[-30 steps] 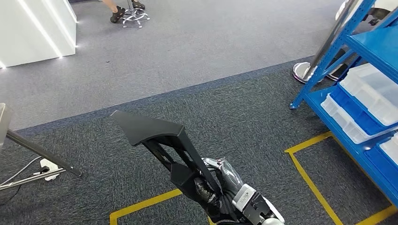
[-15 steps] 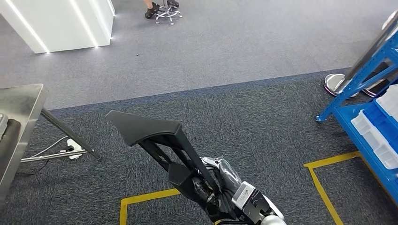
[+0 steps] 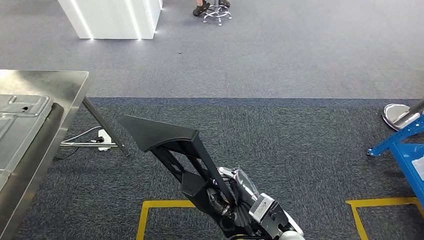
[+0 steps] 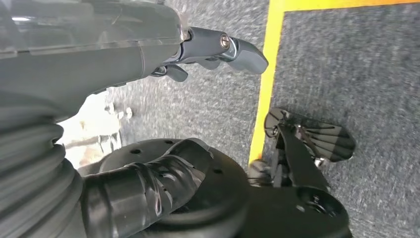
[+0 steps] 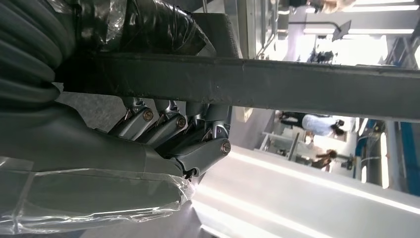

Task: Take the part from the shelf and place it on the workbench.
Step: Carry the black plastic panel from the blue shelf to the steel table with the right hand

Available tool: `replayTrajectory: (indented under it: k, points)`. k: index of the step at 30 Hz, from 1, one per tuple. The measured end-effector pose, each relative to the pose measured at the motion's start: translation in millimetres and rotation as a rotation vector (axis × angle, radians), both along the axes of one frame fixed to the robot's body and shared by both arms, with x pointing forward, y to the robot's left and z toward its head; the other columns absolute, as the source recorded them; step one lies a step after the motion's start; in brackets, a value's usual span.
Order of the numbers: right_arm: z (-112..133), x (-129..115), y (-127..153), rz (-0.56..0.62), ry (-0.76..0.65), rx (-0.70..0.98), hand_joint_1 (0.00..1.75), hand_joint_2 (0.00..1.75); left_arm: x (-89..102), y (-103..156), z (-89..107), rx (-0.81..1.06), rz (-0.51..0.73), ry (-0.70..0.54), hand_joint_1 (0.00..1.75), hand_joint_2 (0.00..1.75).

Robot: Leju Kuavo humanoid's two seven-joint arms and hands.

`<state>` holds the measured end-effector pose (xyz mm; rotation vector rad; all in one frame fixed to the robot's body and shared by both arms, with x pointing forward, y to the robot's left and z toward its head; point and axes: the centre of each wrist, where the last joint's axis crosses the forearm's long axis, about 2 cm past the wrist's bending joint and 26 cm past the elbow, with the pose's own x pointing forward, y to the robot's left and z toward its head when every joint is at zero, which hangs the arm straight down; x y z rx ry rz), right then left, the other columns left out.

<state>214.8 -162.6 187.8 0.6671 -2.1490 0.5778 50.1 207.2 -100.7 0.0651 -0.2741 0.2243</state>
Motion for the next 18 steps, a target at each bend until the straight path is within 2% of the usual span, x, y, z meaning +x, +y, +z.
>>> replayTrajectory:
  k: [6, 12, 18]
  points:
    - [3, 2, -1, 0.002, -0.011, -0.004, 1.75, 1.75, -2.3, 0, -0.5, -0.002, -0.013, 0.004, 0.00, 1.75]
    - [8, 20, -4, 0.029, -0.027, -0.015, 1.75, 1.75, 13.1, 4, 1.0, -0.013, -0.001, -0.018, 0.00, 1.75]
    - [11, 31, -3, 0.038, -0.039, -0.029, 1.75, 1.75, 19.3, 8, 1.2, -0.004, 0.001, -0.039, 0.00, 1.75]
